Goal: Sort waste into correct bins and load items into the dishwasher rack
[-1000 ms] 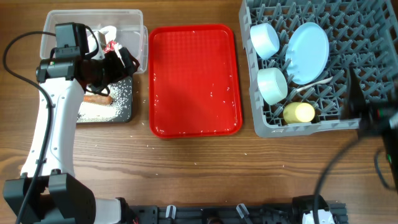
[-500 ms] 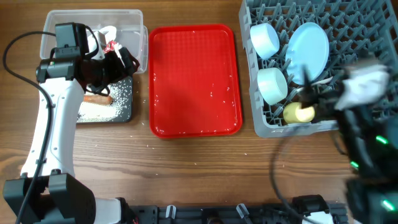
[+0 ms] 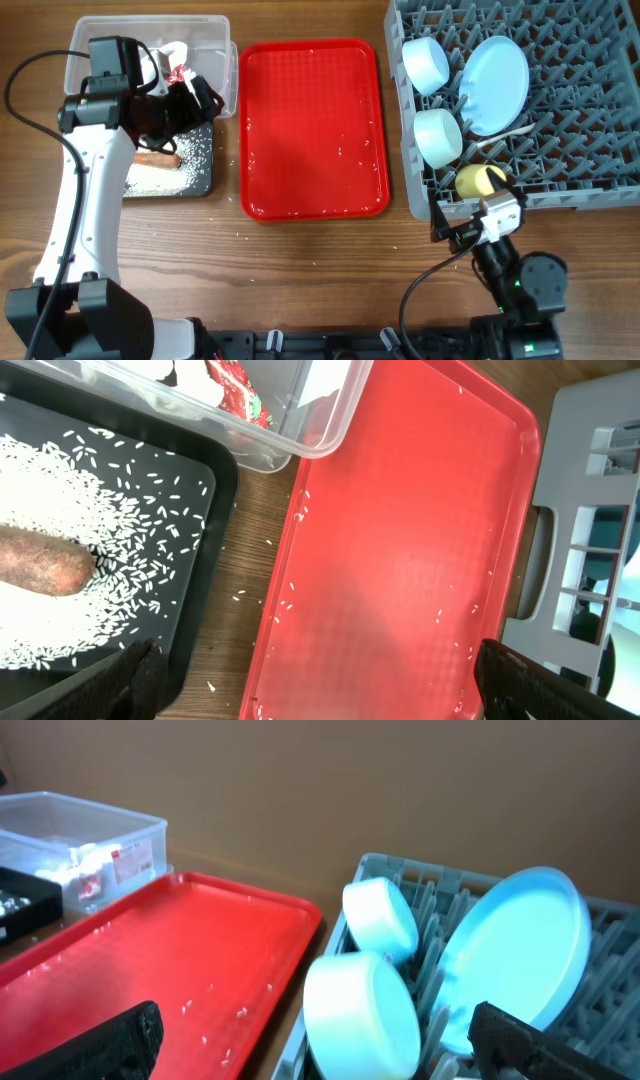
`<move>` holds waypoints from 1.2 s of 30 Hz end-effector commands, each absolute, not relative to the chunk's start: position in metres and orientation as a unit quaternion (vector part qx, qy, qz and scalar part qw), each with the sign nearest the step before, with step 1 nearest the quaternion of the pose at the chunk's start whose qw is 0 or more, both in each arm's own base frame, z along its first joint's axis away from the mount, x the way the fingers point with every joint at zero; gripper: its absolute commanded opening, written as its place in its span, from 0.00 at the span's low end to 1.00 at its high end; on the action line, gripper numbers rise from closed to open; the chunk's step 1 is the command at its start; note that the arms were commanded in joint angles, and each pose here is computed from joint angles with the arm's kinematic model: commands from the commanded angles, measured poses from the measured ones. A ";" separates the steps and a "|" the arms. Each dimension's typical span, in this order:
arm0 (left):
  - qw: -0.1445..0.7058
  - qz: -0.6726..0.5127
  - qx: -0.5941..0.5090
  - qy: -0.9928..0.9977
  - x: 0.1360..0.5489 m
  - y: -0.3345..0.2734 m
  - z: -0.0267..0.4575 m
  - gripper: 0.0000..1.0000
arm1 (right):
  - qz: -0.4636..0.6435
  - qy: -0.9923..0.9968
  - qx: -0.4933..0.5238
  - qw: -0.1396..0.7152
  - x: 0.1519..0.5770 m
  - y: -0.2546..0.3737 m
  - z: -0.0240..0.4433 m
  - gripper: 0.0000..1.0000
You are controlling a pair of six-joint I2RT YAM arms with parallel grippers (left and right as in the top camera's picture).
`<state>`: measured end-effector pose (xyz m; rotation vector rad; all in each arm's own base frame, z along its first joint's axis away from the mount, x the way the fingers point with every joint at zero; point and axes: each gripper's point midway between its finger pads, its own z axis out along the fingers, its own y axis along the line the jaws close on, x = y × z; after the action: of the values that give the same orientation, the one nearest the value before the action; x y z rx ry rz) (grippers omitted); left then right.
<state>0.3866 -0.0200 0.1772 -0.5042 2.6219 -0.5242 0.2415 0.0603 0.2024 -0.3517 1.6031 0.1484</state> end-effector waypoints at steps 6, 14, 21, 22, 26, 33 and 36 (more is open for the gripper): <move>0.213 -0.186 -0.178 0.942 0.390 -0.018 0.179 1.00 | 0.086 0.704 -0.149 0.689 0.238 0.063 0.172 1.00; 0.213 -0.186 -0.178 0.942 0.390 -0.018 0.179 1.00 | 0.084 0.680 -0.158 0.711 0.236 0.065 0.181 1.00; 0.213 -0.186 -0.178 0.942 0.390 -0.018 0.179 1.00 | 0.084 0.681 -0.159 0.710 0.236 0.065 0.181 1.00; 0.213 -0.186 -0.178 0.942 0.390 -0.018 0.179 1.00 | 0.084 0.681 -0.158 0.710 0.236 0.065 0.181 1.00; 0.213 -0.186 -0.178 0.942 0.390 -0.018 0.179 1.00 | 0.084 0.681 -0.159 0.710 0.236 0.065 0.181 1.00; 0.213 -0.186 -0.178 0.942 0.390 -0.018 0.179 1.00 | 0.084 0.681 -0.158 0.710 0.236 0.065 0.181 1.00; 0.216 -0.187 -0.178 0.942 0.389 -0.018 0.181 1.00 | 0.084 0.681 -0.158 0.710 0.236 0.065 0.181 1.00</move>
<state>0.3867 -0.0200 0.1772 -0.5040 2.6215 -0.5242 0.2375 0.0629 0.1805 -0.3424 1.5233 0.1723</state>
